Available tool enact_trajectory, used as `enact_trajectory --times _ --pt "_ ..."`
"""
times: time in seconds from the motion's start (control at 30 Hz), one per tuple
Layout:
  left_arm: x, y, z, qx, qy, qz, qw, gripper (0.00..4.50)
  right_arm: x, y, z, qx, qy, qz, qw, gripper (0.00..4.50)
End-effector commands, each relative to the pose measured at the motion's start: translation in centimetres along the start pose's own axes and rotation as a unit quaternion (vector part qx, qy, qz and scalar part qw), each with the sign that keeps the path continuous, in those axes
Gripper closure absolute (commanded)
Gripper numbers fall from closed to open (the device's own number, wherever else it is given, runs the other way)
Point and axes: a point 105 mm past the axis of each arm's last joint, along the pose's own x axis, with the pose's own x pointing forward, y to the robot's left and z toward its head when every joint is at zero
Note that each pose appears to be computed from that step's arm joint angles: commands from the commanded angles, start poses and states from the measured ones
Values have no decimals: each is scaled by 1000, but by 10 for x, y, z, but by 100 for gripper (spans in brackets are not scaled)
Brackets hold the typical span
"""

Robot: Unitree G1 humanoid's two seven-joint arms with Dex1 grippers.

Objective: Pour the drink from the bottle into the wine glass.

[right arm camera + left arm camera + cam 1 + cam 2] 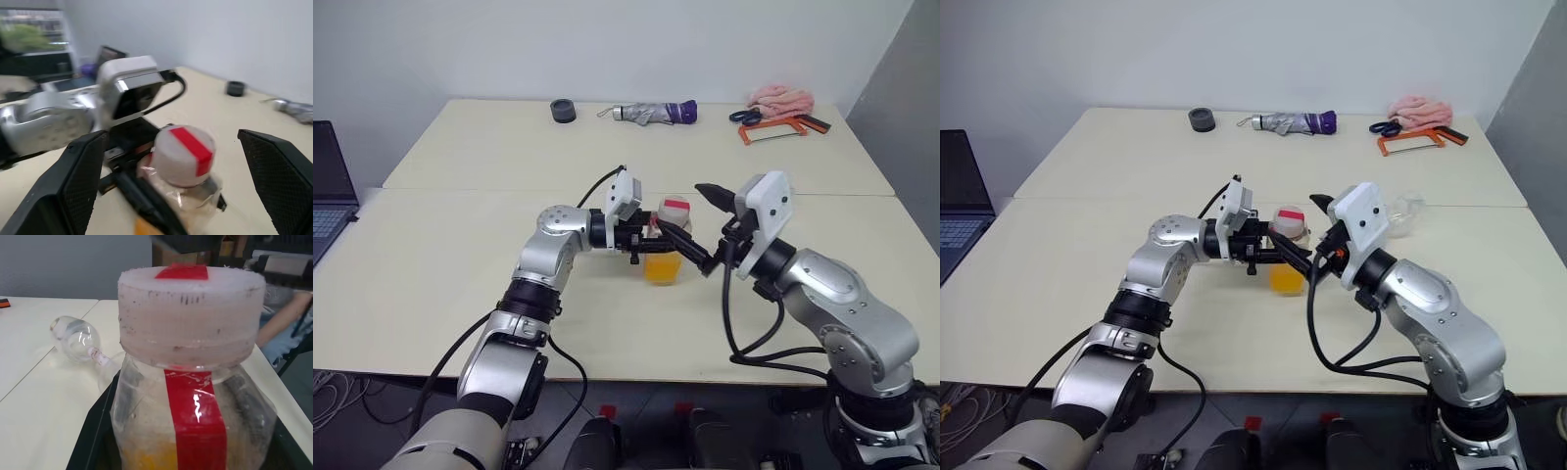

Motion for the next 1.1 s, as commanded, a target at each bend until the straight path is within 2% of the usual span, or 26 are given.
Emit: enact_trajectory --times 0.03,0.27,0.53,0.63,0.8,0.83,0.97,1.1 --pt "6 3 17 33 -14 -7 999 270 8 0 16 -21 -43 -57 997 0" --pt "9 4 17 40 -12 -12 999 270 19 17 7 41 -39 -51 997 0" --pt "9 5 16 46 -11 -12 999 270 25 9 2 68 -39 -79 994 0" --pt "9 5 16 47 -11 -10 999 270 25 8 3 69 -44 -78 994 62" --pt "8 5 16 47 -11 -9 999 270 24 12 1 72 -43 -66 994 237" --pt "7 5 15 47 -11 -9 999 270 25 13 1 71 -44 -62 995 257" --pt "4 3 15 43 -10 -13 999 270 24 25 -1 59 -52 -4 997 255" --pt "0 0 17 39 -5 -34 999 270 19 40 -3 22 -49 152 987 255"
